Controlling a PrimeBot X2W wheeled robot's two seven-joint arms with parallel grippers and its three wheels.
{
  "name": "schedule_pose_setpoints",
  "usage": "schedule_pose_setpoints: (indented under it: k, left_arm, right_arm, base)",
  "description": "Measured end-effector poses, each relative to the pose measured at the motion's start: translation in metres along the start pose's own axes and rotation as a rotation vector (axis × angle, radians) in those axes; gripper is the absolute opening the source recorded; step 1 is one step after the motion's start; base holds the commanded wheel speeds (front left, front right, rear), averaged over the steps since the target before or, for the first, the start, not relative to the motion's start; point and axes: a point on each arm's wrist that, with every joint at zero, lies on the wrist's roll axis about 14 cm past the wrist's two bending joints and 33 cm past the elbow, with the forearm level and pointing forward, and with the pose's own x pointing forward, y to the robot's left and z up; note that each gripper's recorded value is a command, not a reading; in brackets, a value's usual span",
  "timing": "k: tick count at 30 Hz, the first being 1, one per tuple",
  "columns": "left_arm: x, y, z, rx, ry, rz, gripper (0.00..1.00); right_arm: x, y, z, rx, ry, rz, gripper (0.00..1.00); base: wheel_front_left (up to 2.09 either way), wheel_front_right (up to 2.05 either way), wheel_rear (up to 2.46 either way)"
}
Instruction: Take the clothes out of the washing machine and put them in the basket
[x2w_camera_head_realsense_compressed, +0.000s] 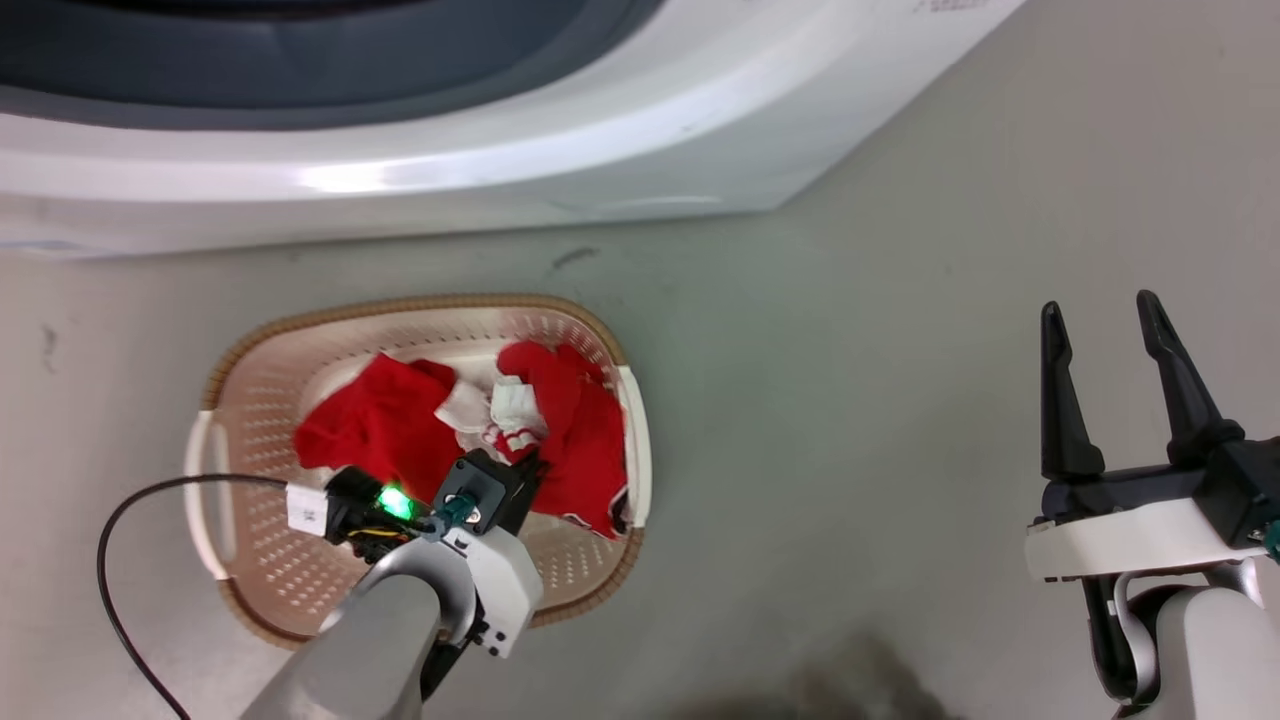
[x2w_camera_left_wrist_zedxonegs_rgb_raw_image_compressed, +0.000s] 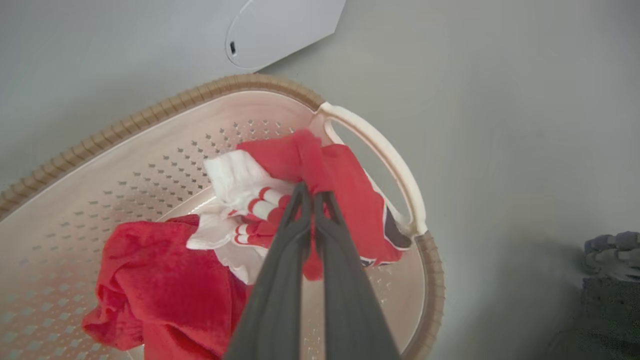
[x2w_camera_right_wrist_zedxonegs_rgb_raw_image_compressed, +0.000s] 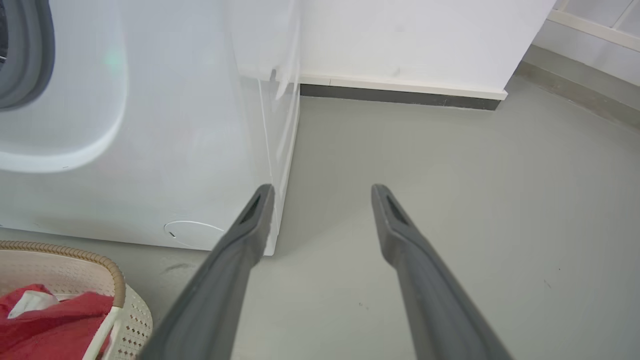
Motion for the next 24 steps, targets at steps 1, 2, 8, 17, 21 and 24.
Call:
schedule_pose_setpoints:
  k: [1,2,8,17,21,24]
  left_arm:
    - [0.0,0.0,0.0,0.0,0.0,0.0,0.0]
    - [0.004,-0.001,-0.009,0.011,0.03,-0.014,0.0]
    - [0.022,0.017,-0.041,0.07,0.151,-0.031,0.0]
    - [0.026,0.025,-0.059,-0.005,0.212,0.001,1.0]
    - [0.028,0.028,-0.036,-0.001,0.148,0.014,1.0]
    - [0.025,0.028,-0.012,-0.024,0.072,0.034,1.0]
  right_arm:
    - [0.0,0.0,0.0,0.0,0.0,0.0,1.0]
    - [0.0,-0.001,-0.004,0.001,0.012,-0.003,1.0]
    - [0.0,-0.01,-0.022,-0.008,0.059,-0.027,1.0]
    - [0.005,-0.007,-0.028,-0.002,0.07,-0.018,1.0]
    - [0.007,-0.004,-0.021,0.004,0.05,-0.01,1.0]
    - [0.007,-0.004,-0.013,0.005,0.029,-0.01,1.0]
  base:
    - [0.0,0.0,0.0]
    - [0.0,0.0,0.0]
    - [0.0,0.0,0.0]
    - [0.0,0.0,0.0]
    - [0.0,0.0,0.0]
    - [0.0,0.0,0.0]
